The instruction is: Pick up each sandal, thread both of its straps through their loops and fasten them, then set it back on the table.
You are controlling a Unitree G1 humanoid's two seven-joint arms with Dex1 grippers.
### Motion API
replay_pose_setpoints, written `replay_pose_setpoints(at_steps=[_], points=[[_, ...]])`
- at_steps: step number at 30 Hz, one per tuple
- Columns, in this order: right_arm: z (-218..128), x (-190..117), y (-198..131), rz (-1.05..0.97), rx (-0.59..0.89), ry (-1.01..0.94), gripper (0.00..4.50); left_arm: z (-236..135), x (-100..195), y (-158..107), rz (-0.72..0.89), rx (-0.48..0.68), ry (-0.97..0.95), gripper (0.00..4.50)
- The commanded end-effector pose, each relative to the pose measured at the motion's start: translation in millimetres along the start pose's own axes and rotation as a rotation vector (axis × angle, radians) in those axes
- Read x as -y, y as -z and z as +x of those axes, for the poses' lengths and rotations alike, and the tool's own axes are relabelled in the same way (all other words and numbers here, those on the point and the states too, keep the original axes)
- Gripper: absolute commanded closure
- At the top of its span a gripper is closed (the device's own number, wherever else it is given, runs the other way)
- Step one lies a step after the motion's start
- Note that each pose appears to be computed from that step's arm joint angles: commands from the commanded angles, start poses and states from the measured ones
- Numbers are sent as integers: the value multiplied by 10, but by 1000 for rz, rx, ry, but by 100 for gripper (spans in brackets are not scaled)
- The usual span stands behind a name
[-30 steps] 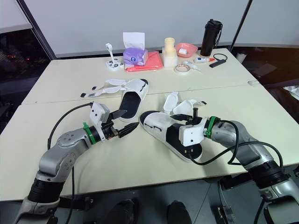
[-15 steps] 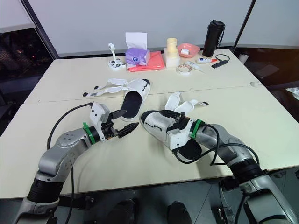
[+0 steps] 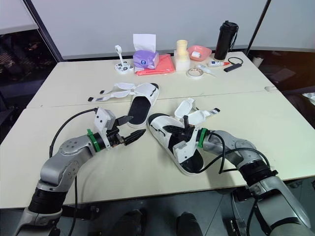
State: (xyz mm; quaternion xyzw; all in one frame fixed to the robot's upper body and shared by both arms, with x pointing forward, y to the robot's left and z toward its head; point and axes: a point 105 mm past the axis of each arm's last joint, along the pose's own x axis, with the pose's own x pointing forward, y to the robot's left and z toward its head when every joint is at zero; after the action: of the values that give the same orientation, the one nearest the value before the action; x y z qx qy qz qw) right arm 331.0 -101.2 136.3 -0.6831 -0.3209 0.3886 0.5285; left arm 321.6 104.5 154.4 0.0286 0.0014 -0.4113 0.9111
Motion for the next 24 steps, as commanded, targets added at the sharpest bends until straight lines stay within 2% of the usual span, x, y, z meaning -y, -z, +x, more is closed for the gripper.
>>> replay_pose_setpoints(at_steps=[1,6,15,21,24], points=[[-171,241,-140,-158,170,32,448,16,-17,-142,41,43,13,0],[-313,235,-82,-262,280,-60,448,49,-27,-145,43,46,23,0],[-289,144,-296,-446,606,-194,448,118,1,-176,47,73,36,0],[-191,18,-224,-554,686,-197,448,102,6,-178,50,76,29,0],[-158,-14,-141,-542,678,-205,349,99,13,-181,50,76,28,0]])
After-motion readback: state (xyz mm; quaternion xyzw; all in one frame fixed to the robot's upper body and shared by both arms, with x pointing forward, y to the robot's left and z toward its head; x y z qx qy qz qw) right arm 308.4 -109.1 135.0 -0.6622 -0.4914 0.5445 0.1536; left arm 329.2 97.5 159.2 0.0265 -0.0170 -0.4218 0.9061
